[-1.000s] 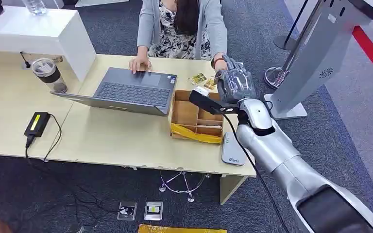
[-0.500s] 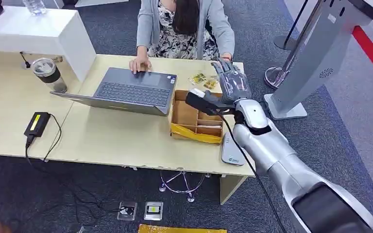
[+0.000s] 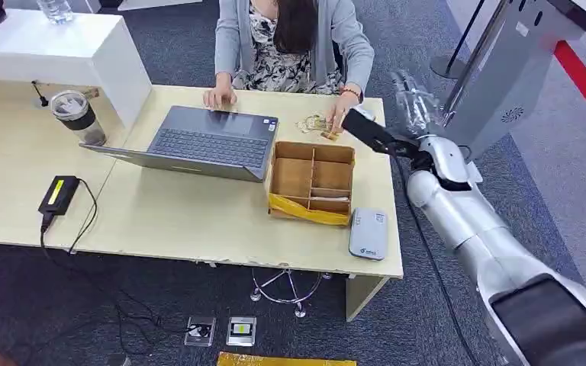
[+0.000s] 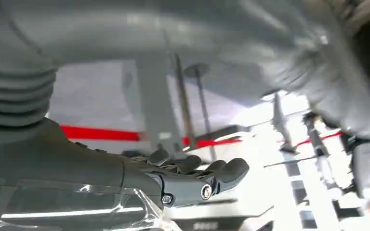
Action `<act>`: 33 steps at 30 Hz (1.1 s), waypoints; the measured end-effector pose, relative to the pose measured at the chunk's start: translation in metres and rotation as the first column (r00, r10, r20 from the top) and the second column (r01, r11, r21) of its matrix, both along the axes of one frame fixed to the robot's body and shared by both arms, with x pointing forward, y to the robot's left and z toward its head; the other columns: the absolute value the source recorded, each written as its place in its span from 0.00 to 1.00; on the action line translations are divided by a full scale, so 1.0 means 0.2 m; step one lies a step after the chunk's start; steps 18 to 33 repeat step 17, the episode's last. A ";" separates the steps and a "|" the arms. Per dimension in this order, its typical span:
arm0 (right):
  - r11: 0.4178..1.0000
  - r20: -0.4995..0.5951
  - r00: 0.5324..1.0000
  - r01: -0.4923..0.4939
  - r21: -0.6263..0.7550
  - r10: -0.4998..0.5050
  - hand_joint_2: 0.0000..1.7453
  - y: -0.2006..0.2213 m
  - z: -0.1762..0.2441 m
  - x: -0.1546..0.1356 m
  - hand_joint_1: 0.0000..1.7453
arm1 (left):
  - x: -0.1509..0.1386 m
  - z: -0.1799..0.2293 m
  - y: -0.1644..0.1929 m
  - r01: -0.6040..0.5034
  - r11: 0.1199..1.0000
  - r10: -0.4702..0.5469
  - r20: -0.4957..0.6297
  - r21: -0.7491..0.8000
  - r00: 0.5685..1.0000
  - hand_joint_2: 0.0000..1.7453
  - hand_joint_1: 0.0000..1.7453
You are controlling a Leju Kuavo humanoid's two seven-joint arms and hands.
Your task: Pass the card to the sensor for recognition and then transmit it.
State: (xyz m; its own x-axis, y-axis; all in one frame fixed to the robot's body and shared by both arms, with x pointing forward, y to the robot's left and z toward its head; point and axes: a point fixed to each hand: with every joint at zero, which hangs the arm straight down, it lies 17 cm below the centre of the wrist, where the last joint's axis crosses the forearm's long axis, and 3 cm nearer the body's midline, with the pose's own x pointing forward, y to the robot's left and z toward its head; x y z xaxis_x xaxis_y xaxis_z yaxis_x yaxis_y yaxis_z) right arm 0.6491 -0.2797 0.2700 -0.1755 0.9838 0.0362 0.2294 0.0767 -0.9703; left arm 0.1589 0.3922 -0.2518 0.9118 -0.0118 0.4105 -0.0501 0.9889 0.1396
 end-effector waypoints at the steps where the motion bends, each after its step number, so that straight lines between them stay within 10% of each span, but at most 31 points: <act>1: 1.000 0.020 1.000 0.021 -0.017 -0.021 0.00 -0.09 0.02 0.00 0.00 | 0.00 0.00 0.01 -0.001 1.000 0.001 -0.001 0.003 1.000 0.00 0.00; 10: 0.930 -0.116 0.930 0.358 0.087 -0.347 0.00 -1.11 -0.15 -0.15 0.00 | -0.03 0.00 0.06 -0.014 0.999 0.014 -0.024 0.029 1.000 0.00 0.00; 16: 0.700 -0.390 0.756 0.646 0.306 -0.527 0.00 -1.77 -0.65 -0.61 0.00 | -0.05 -0.01 0.09 -0.025 0.999 0.027 -0.042 0.044 0.999 0.00 0.00; 33: 0.671 -0.419 0.734 0.669 0.318 -0.534 0.00 -1.82 -0.72 -0.67 0.00 | -0.05 -0.01 0.09 -0.026 0.999 0.027 -0.043 0.046 0.999 0.00 0.00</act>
